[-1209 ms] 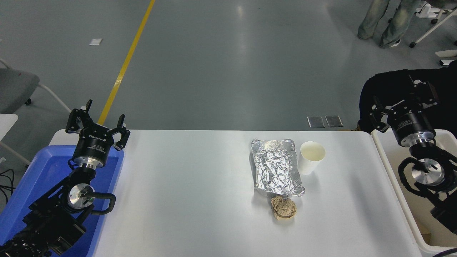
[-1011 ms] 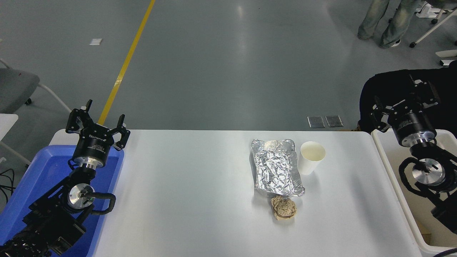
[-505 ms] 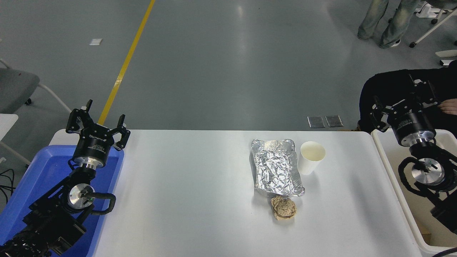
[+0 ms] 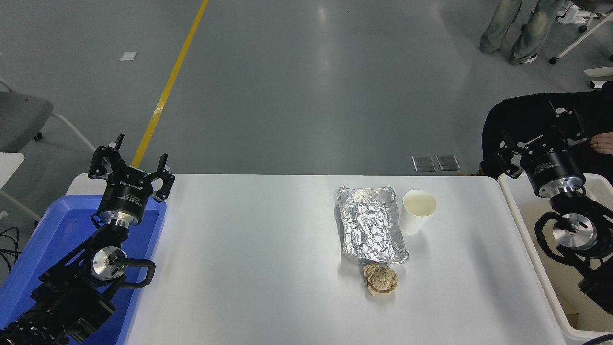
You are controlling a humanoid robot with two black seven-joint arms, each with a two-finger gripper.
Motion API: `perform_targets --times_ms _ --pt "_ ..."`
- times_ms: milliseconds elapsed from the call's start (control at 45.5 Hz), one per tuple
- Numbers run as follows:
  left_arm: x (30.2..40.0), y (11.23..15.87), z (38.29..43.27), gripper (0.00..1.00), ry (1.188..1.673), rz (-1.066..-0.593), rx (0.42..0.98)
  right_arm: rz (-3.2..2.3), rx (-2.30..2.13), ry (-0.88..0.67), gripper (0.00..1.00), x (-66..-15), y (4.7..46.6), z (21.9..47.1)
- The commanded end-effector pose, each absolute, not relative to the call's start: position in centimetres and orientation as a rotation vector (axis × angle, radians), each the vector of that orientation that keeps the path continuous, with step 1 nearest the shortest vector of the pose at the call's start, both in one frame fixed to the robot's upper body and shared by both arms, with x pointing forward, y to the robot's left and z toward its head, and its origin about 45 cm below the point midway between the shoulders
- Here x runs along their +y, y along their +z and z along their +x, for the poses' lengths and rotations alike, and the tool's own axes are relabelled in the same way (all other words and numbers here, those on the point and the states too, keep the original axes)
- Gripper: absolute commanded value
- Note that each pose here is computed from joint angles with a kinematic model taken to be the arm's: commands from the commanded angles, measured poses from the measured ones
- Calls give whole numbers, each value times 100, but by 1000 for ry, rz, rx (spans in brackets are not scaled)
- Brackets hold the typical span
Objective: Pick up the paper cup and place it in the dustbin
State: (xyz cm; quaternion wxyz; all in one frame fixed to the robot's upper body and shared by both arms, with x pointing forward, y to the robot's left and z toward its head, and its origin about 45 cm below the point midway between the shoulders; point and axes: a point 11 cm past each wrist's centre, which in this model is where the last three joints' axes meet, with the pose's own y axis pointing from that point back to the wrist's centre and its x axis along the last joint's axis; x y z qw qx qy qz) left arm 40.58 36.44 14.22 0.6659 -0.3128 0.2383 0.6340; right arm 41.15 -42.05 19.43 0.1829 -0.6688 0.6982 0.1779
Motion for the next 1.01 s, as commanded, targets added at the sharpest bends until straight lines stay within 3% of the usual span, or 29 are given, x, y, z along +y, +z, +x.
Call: perform_targets --times_ms 0,989 --pt "3647 1423 4059 98 1432 -707 538 -1900 1972 500 100 -4194 1938 4119" --pt "3644 1421 4058 98 1431 -706 538 -1932 1991 505 100 -4209 1887 4078"
